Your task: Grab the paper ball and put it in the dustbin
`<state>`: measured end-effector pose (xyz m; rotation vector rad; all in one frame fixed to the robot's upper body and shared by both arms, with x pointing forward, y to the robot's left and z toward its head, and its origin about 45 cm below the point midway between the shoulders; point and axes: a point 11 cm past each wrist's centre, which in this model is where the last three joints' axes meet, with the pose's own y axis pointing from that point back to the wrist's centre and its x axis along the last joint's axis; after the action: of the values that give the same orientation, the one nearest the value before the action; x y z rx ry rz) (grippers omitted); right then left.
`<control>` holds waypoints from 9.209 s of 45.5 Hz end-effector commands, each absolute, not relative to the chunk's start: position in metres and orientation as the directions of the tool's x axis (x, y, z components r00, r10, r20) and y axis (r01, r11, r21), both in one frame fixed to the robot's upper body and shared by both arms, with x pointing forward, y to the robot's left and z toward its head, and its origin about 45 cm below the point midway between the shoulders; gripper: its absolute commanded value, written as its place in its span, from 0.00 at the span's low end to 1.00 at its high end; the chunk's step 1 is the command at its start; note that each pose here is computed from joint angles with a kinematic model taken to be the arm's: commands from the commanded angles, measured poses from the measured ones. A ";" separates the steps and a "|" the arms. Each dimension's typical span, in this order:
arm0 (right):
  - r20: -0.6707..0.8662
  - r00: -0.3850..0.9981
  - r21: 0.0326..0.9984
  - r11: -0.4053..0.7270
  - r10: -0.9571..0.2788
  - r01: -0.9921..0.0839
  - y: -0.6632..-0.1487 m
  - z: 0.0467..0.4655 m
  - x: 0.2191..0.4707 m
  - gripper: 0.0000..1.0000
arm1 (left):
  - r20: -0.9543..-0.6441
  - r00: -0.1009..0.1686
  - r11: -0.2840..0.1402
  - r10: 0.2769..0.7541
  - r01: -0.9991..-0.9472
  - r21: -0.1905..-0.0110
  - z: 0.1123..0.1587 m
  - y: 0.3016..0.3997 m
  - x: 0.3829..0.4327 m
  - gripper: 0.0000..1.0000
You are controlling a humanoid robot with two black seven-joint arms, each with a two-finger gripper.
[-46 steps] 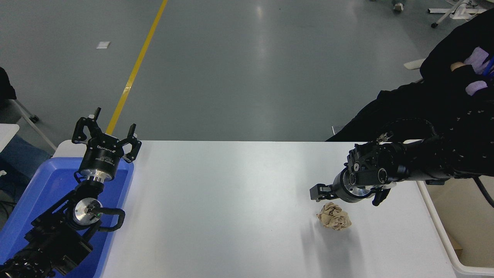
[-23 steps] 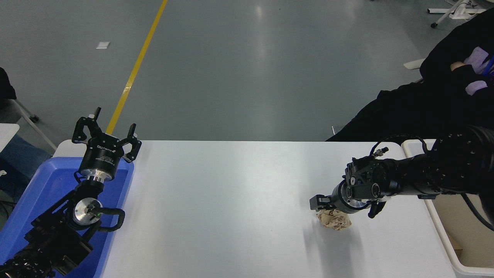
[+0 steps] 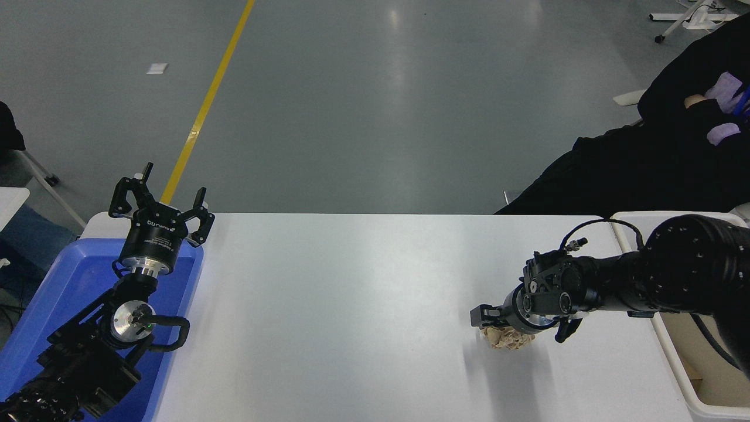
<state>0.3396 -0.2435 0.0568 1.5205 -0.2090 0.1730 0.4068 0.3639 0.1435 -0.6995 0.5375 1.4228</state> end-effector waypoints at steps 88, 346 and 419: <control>0.023 0.994 0.999 0.025 -0.103 -0.020 -0.265 0.143 0.324 0.00 | -0.711 0.090 0.011 0.697 -0.993 -0.115 0.1436 0.3639 0.4068 0.98; 0.694 0.455 0.719 0.517 -0.558 -0.464 -0.544 0.134 0.306 1.00 | -0.714 0.086 0.004 0.695 -0.993 -0.116 0.1432 0.3643 0.4065 0.98; 0.260 0.964 0.964 0.040 0.059 -0.263 -0.211 0.404 0.389 1.00 | -0.711 0.087 0.007 0.698 -0.993 -0.114 0.1431 0.3645 0.4064 0.98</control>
<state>0.3903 -0.2264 0.4023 1.5350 -0.1985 0.2157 0.4064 0.3639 0.1429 -0.7022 0.5386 1.4261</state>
